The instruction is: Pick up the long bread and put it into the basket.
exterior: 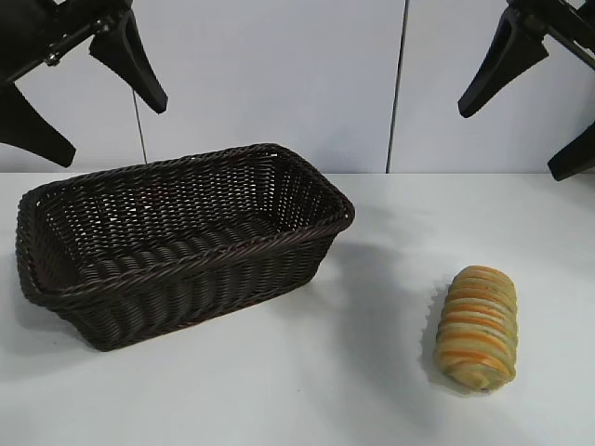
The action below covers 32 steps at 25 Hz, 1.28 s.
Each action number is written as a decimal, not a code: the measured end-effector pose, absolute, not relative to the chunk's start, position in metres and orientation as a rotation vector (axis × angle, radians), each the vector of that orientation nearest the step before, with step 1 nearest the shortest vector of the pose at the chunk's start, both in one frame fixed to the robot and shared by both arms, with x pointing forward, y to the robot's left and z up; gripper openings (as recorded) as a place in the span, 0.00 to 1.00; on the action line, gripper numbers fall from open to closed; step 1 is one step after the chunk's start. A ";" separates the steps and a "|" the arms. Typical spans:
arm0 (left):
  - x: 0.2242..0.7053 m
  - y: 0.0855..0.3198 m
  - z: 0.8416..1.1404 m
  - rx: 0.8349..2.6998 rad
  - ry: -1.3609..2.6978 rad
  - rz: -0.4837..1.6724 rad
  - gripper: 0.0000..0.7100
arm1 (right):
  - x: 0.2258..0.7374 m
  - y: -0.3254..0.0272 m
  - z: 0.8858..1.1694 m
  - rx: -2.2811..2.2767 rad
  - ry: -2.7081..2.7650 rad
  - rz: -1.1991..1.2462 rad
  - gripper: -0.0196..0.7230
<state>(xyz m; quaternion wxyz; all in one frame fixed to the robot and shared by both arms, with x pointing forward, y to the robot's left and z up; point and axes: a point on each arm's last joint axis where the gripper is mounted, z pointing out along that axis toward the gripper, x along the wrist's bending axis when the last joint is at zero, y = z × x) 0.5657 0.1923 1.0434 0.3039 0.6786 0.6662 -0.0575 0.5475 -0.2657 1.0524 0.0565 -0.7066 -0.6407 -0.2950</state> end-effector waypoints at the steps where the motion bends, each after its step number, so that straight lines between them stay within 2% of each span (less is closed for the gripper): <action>1: 0.566 0.192 1.043 1.798 1.765 -0.152 0.98 | 0.547 -0.266 1.052 -2.143 -1.943 -0.895 0.96; 17: 0.566 0.192 1.043 1.796 1.764 -0.149 0.98 | 0.547 -0.266 1.052 -2.143 -1.943 -0.894 0.96; 23: 0.572 0.194 1.045 1.760 1.754 -0.076 0.98 | 0.547 -0.266 1.052 -2.143 -1.943 -0.894 0.96; 32: 0.569 0.223 1.033 1.882 2.023 0.193 0.98 | 0.547 -0.266 1.052 -2.143 -1.943 -0.894 0.96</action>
